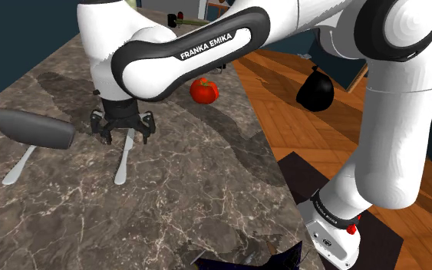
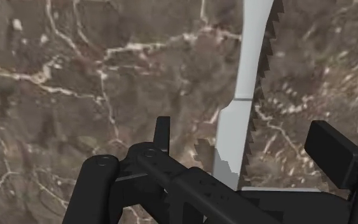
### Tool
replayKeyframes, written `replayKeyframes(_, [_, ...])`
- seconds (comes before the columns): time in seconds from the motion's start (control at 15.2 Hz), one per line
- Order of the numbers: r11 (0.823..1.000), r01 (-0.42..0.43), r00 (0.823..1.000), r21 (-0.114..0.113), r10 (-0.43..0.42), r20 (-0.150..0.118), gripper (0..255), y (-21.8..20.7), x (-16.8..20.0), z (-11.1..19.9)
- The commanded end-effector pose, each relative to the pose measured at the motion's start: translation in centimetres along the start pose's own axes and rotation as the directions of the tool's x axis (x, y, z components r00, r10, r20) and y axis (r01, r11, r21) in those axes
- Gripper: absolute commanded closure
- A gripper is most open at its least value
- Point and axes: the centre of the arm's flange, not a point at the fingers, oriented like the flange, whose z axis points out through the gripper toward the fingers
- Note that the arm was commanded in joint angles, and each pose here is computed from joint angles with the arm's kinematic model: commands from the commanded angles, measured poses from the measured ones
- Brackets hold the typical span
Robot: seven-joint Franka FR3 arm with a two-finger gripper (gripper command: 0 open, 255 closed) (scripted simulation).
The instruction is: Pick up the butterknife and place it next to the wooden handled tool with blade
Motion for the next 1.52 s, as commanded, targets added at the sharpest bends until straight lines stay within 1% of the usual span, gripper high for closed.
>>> replayKeyframes(0.0, [1.0,0.0,1.0,0.0,0.0,0.0,0,-0.1,0.0,0.8])
replayKeyframes(0.46, [1.0,0.0,1.0,0.0,0.0,0.0,0,-0.1,0.0,0.8])
replayKeyframes(0.53, [1.0,0.0,1.0,0.0,0.0,0.0,255,-0.1,0.0,0.8])
replayKeyframes(1.12, [1.0,0.0,1.0,0.0,0.0,0.0,255,-0.1,0.0,0.8])
replayKeyframes(1.45, [1.0,0.0,1.0,0.0,0.0,0.0,255,0.0,-0.1,-1.8])
